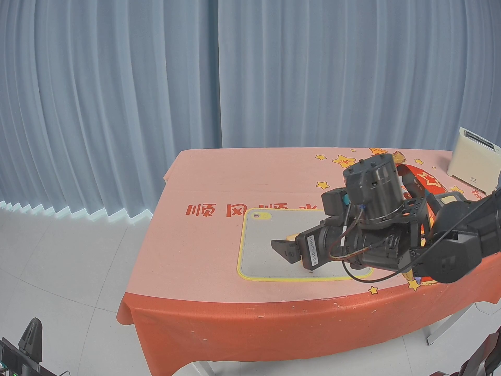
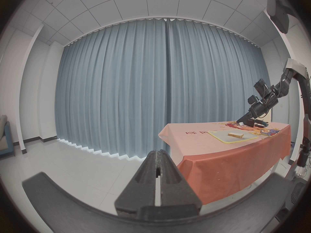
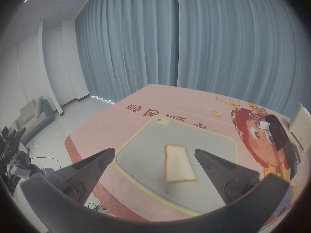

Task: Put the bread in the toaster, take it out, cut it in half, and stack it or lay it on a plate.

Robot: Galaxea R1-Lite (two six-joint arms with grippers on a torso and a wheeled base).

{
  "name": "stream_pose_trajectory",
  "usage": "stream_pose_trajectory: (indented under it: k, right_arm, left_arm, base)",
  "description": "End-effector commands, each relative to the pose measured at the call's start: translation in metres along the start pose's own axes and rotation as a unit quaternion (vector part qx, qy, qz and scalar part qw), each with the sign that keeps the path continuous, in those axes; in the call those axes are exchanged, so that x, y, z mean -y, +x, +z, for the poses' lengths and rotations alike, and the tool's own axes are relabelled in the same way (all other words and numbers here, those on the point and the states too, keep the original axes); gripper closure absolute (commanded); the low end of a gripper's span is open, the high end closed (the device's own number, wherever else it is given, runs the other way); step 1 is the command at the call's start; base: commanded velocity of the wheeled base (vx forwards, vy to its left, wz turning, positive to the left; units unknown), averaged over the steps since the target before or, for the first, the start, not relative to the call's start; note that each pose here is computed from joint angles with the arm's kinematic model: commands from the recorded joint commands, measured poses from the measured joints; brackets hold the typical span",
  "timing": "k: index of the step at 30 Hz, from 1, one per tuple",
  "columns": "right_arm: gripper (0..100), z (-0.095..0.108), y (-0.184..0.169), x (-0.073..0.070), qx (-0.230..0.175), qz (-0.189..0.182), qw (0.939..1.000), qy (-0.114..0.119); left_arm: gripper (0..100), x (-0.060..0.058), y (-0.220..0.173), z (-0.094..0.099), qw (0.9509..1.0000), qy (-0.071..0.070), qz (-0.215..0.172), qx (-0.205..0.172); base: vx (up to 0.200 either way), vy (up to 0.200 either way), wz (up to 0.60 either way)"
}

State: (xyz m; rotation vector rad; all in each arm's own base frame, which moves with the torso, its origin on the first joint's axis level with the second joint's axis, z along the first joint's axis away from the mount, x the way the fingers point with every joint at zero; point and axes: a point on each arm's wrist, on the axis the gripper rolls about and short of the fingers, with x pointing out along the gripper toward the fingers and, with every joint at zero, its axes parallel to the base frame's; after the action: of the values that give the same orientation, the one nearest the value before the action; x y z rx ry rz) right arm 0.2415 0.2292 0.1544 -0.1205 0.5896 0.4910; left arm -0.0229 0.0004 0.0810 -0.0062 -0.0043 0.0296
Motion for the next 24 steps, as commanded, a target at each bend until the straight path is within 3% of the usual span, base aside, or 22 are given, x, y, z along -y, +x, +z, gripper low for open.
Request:
stream_pose_trajectory:
  k: [1,10,16,24]
  right_arm:
    - [0,-0.006,0.016,-0.007,-0.022,0.000,0.9998,0.000]
    - [0,-0.017,0.027,-0.012,-0.043,0.001,0.9990,-0.009]
    - [0,-0.021,0.036,-0.014,-0.051,-0.002,0.9987,0.000]
    - [0,-0.026,0.045,-0.025,-0.055,0.007,0.9984,-0.005]
  left_arm:
    - [100,0.000,0.000,-0.005,1.0000,0.000,0.001,-0.001]
    - [100,0.000,0.000,-0.005,1.0000,0.000,0.001,-0.001]
    - [100,0.000,0.000,-0.005,1.0000,0.000,-0.001,-0.001]
    - [100,0.000,0.000,-0.005,1.0000,0.000,0.000,-0.001]
  base:
    - [0.000,0.000,0.00]
    - [0.000,0.000,0.00]
    - [0.000,0.000,0.00]
    - [0.000,0.000,0.00]
